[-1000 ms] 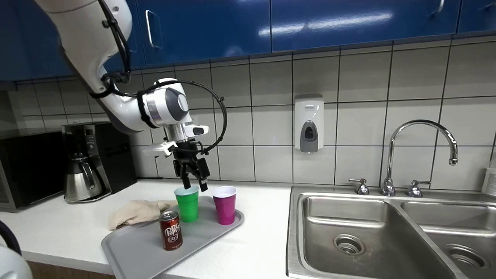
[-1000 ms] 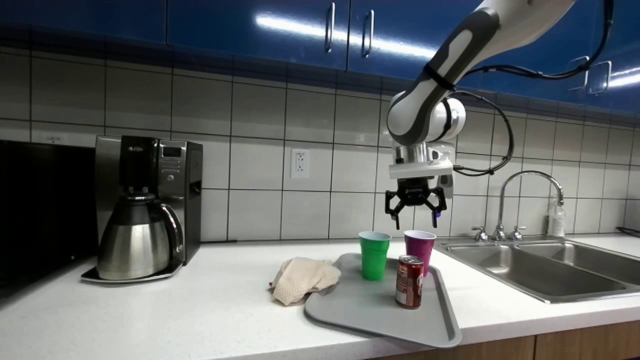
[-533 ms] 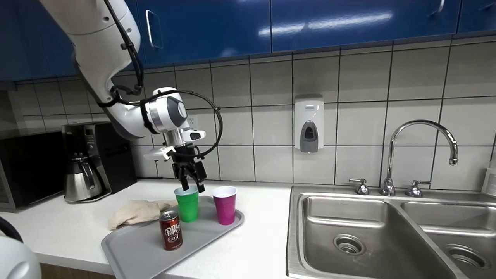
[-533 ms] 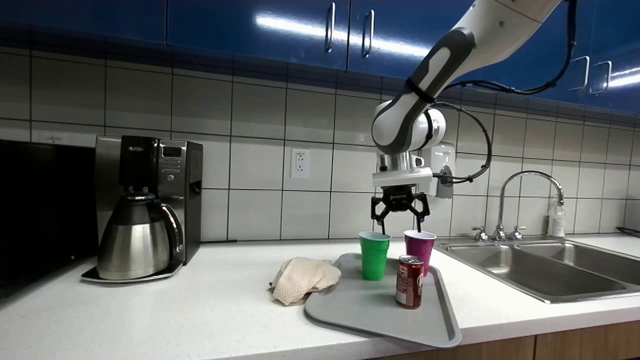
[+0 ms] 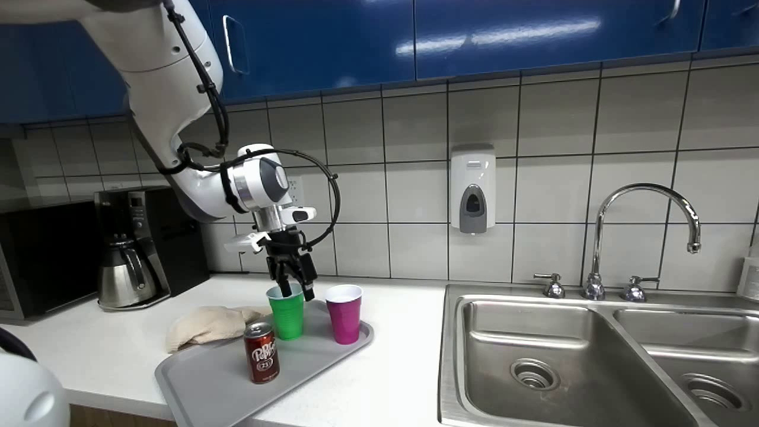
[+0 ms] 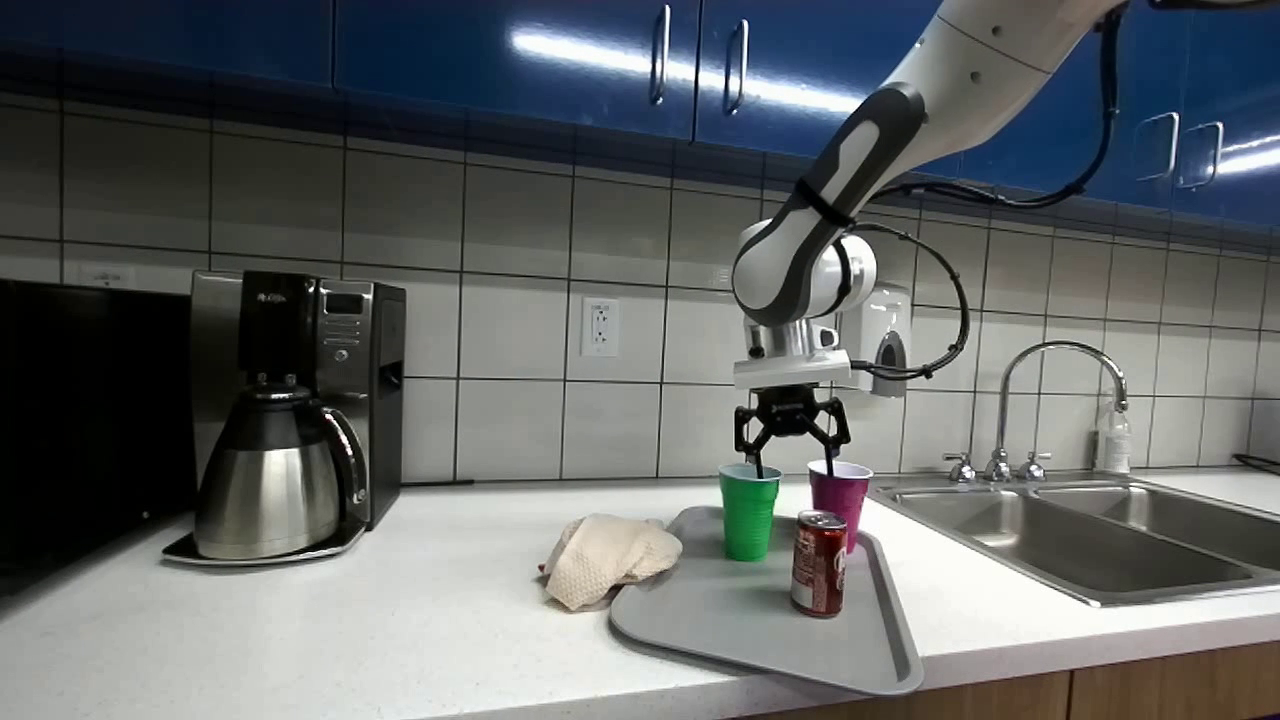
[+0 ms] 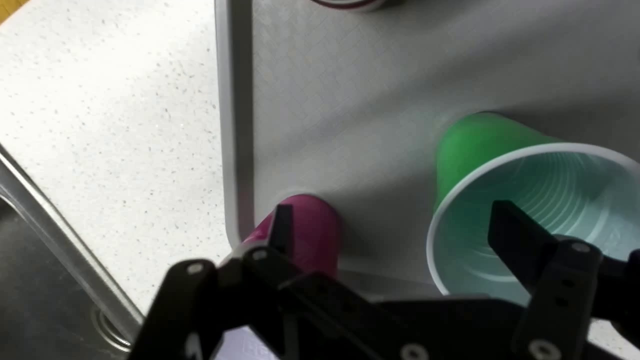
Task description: Take the cups off of the tray
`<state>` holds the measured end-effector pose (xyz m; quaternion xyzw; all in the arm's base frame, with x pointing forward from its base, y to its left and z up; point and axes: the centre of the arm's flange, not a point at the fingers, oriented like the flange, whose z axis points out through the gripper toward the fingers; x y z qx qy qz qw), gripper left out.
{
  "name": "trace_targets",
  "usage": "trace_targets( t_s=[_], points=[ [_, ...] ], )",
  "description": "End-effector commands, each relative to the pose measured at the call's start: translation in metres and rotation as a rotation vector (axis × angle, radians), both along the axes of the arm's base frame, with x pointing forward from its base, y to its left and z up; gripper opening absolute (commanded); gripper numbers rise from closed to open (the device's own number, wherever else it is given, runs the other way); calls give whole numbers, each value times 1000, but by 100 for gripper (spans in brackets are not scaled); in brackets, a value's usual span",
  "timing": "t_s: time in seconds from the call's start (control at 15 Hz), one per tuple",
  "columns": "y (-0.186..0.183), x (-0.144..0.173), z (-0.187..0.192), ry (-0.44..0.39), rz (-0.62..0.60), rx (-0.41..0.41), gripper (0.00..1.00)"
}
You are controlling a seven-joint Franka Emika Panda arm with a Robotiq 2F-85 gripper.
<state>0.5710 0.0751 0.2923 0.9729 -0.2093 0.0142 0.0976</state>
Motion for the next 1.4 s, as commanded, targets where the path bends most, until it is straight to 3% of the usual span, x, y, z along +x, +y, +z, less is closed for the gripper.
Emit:
trace_targets(
  t_s=[0.0,0.47,0.53,0.6,1.0,1.2,1.33],
  points=[
    [5,10,-8,-12,-28,-16,100],
    [0,9,-16,-50,-109,16,100],
    [-1,9,-16,-56,-117,20,92],
    [-2,9,-17,-63,-120,26,74],
    [-3,6,-18,-78,-136,34,27],
    [-2,5,-17,-81,-139,33,5],
    [-2,5,-15,-84,-137,33,0]
  ],
)
